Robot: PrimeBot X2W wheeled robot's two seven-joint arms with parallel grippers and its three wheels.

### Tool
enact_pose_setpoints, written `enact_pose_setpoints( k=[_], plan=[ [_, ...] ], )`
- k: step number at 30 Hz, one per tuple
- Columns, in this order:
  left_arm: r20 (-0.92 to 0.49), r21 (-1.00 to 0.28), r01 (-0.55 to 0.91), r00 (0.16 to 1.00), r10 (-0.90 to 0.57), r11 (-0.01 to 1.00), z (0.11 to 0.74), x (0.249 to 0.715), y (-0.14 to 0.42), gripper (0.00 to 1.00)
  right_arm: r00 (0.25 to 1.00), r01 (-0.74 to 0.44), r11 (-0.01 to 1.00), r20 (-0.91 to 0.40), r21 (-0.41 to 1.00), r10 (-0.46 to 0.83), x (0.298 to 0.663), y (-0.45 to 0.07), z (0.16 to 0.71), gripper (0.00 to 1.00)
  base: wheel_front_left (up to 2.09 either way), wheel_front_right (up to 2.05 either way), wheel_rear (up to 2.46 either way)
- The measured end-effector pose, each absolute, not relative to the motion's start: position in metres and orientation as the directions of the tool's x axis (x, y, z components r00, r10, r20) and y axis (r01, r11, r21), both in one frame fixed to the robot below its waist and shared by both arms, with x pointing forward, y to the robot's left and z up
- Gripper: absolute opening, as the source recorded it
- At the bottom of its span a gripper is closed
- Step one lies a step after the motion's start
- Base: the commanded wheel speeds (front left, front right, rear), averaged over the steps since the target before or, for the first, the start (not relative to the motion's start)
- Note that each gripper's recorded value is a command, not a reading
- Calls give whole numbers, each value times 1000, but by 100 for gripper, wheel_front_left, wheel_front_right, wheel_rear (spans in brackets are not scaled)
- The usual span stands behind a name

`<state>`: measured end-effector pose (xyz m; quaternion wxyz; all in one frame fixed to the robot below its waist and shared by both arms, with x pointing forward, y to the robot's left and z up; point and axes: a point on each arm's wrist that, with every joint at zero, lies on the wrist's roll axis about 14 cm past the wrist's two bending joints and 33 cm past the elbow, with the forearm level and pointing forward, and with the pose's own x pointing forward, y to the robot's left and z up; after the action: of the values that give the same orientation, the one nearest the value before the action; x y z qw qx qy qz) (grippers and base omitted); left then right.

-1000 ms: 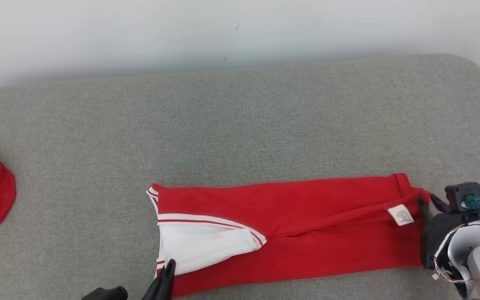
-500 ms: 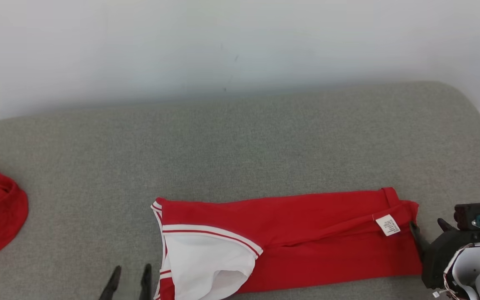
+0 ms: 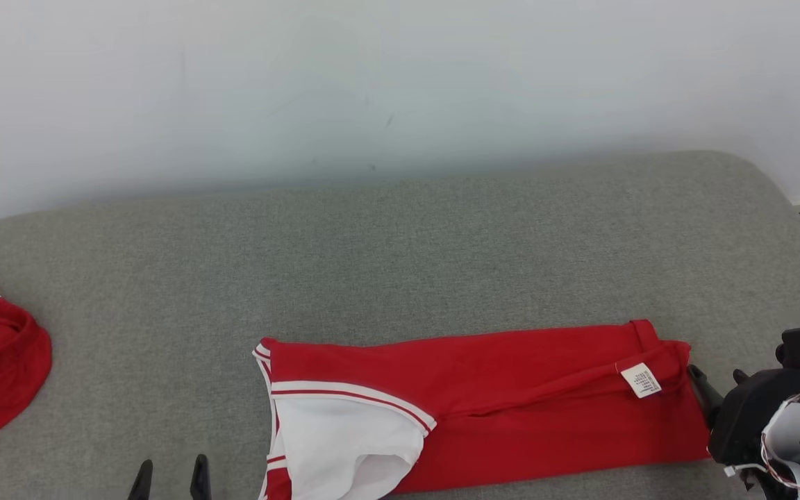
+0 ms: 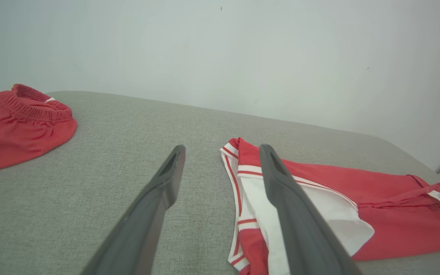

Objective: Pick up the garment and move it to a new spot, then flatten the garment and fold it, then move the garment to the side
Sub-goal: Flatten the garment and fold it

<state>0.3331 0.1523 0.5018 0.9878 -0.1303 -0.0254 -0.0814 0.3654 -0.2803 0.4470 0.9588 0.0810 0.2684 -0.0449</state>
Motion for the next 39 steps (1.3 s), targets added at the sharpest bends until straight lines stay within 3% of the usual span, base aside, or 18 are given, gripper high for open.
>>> enact_pose_setpoints(
  k=[23,36,37,39],
  plan=[
    [-19,-218,95,995,-102,971,473,349,173,100,679,141,989,-731,47,-62,400,-276,381,100,0,0,0],
    [-54,-216,59,996,-73,975,463,345,182,100,584,127,988,-812,86,-4,403,-258,359,100,0,0,0],
    [-54,-216,59,996,-73,975,463,344,182,100,584,126,988,-812,87,-3,403,-257,359,59,0,0,0],
    [-56,-216,59,996,-73,975,463,344,182,100,587,120,989,-810,88,1,404,-256,360,1,0,0,0]
  ],
)
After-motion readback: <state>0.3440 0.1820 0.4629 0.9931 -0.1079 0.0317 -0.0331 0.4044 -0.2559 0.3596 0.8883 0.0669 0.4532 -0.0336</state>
